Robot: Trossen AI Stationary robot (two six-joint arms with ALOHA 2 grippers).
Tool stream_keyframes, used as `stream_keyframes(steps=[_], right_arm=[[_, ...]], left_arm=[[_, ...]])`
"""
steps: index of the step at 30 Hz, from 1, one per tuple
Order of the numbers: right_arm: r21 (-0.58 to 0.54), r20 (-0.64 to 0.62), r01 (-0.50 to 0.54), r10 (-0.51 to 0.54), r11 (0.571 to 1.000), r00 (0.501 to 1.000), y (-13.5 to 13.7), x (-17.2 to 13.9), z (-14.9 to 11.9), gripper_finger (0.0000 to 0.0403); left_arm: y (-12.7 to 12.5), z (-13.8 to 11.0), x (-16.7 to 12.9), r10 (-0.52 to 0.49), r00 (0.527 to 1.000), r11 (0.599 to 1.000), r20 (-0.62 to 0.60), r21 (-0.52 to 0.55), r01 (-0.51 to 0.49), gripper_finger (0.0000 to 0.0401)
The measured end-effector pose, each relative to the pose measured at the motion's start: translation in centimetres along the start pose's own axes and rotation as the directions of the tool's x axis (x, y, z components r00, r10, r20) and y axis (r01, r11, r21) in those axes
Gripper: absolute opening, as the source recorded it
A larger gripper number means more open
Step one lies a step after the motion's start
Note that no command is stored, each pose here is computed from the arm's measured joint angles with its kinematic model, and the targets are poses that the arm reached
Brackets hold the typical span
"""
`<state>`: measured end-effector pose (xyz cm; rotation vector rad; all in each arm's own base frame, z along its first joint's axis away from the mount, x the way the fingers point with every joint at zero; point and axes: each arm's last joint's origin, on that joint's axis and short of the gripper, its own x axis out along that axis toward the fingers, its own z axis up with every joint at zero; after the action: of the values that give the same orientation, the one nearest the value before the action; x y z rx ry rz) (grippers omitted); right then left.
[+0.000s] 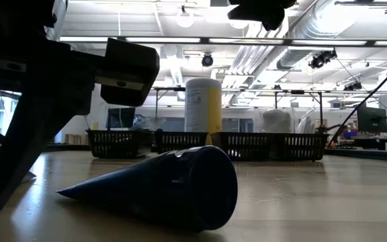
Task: Pick & Place Travel size toiletries
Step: Put the left shave cream into the middle right black bin
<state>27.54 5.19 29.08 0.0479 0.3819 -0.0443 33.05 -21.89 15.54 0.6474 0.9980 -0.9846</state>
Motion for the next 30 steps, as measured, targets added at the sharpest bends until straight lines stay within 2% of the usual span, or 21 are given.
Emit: stream_keyframes(steps=[4,12,21,30], right_arm=[[0.0,0.0,0.0,0.0,1.0,1.0,0.0,0.0,0.0,0.0174],[-0.001,-0.005,0.001,-0.001,1.0,1.0,-0.01,0.0,-0.05,0.0174],[-0.001,-0.006,0.001,-0.001,1.0,1.0,-0.01,0.0,-0.06,0.0174],[-0.002,-0.006,0.0,0.0,1.0,1.0,-0.01,0.0,-0.06,0.0174]], left_arm=[[0.0,-0.01,0.01,0.001,1.0,1.0,-0.001,0.0,-0.001,0.0166],[0.03,-0.02,0.0,0.006,1.0,1.0,-0.003,0.003,-0.006,0.0128],[0.03,-0.03,0.02,0.006,1.0,1.0,-0.004,0.003,-0.006,0.0139],[-0.01,-0.09,-0.12,0.009,1.0,1.0,-0.013,0.002,-0.009,0.0128]])
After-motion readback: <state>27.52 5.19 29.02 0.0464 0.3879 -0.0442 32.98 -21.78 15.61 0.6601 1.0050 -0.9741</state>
